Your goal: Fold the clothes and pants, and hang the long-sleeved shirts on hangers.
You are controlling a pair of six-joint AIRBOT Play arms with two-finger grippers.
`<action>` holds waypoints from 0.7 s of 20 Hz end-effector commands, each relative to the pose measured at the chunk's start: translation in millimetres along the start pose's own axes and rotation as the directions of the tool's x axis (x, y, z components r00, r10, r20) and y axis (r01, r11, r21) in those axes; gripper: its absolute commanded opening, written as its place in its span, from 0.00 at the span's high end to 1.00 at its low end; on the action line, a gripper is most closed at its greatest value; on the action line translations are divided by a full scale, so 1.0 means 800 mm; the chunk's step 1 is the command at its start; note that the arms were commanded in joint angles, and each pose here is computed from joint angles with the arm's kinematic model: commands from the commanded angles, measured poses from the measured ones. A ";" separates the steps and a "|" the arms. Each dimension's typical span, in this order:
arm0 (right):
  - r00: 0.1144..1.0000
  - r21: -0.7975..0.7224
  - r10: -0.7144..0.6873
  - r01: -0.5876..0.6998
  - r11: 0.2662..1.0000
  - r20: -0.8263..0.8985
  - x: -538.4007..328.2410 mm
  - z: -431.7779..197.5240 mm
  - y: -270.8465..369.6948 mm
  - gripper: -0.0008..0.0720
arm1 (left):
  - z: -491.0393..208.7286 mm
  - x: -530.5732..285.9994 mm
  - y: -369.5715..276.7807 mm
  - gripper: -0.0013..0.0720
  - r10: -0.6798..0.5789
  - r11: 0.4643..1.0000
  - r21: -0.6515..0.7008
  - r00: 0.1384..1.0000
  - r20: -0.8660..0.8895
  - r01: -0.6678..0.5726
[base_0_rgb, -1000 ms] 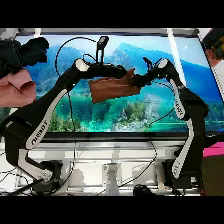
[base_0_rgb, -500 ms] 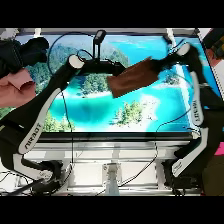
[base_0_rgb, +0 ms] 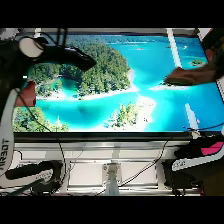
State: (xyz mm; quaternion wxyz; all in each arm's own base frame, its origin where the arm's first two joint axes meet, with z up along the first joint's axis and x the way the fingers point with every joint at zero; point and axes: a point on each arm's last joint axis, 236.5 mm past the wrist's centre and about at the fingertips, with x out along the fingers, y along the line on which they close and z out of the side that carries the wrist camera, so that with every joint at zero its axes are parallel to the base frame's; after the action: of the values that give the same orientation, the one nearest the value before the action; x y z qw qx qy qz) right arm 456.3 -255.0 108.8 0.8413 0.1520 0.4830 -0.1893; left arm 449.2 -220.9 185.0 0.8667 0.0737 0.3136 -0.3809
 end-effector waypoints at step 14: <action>0.889 0.394 -0.130 0.320 0.862 -0.439 -0.134 -0.190 -0.197 0.21 | -0.037 -0.086 0.034 0.29 0.106 0.994 -0.028 0.988 -0.114 -0.110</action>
State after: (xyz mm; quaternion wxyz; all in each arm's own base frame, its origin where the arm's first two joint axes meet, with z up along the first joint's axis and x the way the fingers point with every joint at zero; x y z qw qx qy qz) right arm 225.6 -318.0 112.4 0.6367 0.2867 0.6097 -0.3749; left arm 421.0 -149.4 200.7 0.8704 0.0962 0.3596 -0.3223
